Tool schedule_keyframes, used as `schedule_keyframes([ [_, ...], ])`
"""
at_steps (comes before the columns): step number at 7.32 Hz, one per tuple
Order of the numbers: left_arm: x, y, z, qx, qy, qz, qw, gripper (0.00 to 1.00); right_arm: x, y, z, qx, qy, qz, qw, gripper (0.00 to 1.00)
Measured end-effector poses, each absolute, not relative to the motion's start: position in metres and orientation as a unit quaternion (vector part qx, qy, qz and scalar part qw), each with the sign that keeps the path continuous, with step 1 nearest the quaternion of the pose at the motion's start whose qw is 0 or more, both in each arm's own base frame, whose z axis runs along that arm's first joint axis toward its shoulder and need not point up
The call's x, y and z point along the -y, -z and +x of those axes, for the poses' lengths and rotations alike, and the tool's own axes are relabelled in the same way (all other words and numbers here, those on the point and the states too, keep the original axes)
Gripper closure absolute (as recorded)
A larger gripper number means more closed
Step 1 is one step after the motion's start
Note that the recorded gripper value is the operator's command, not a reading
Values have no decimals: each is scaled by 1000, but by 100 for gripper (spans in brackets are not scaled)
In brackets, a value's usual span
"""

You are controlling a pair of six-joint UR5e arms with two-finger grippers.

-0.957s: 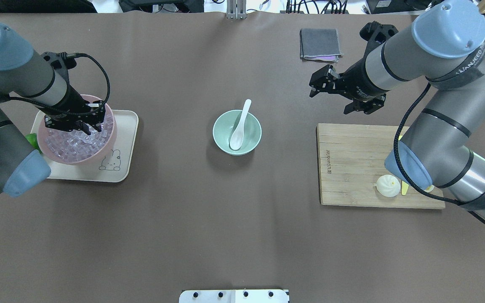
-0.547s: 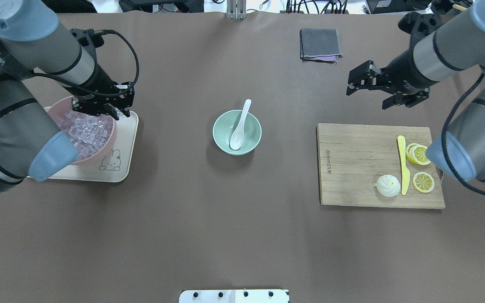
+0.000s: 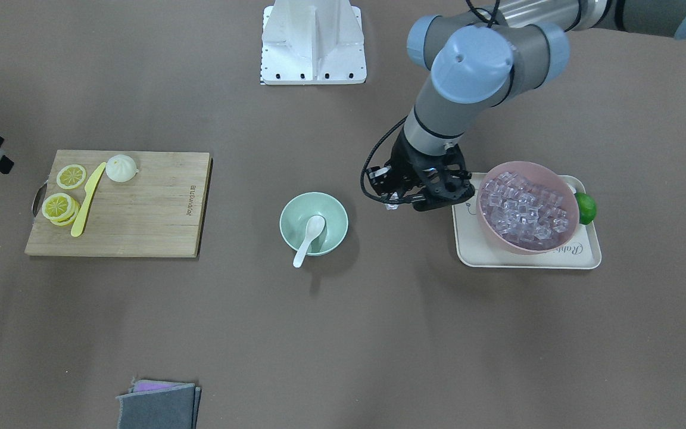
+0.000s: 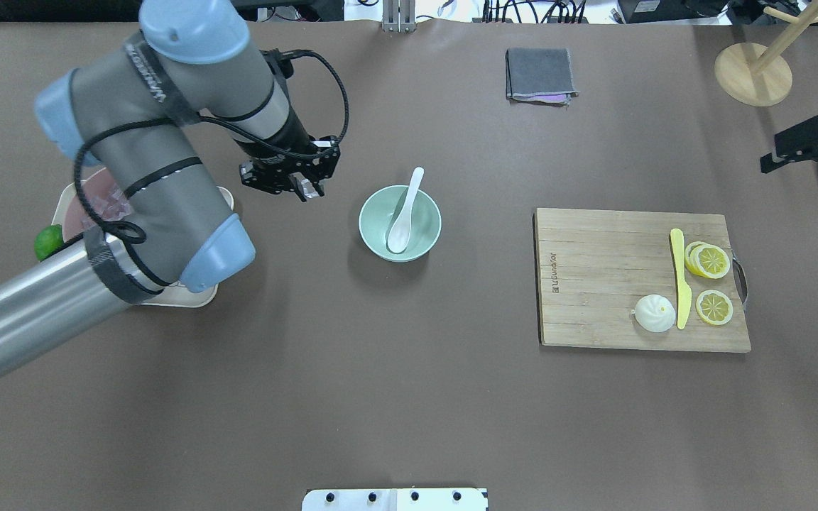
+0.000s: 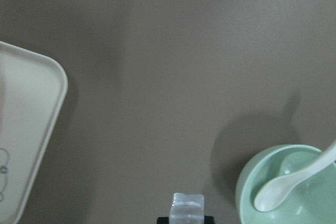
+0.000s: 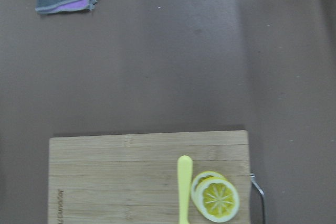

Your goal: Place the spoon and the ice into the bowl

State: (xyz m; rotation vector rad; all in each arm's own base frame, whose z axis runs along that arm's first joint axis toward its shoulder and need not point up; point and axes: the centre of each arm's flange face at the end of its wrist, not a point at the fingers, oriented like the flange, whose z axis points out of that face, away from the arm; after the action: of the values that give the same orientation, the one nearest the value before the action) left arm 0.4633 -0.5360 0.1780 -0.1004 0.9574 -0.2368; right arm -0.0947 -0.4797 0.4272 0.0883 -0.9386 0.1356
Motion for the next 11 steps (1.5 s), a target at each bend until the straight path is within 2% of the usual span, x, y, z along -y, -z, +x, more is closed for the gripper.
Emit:
schedule_keyframes([
  [1,538,-171,496,-465,115,-47,877,100,473,-445,-77,445,-56,47,893,0],
  [2,534,-166,523,-470,118,-43,874,67,468,-456,-67,441,-51,49,895,0],
  [3,526,-161,542,-475,118,-41,871,2,465,-461,-63,439,-50,49,896,0],
  [6,529,-167,528,-481,105,-24,870,2,464,-464,-61,438,-49,48,896,0],
  [11,553,-330,282,-372,-60,70,923,2,469,-473,-38,421,-14,63,905,0],
])
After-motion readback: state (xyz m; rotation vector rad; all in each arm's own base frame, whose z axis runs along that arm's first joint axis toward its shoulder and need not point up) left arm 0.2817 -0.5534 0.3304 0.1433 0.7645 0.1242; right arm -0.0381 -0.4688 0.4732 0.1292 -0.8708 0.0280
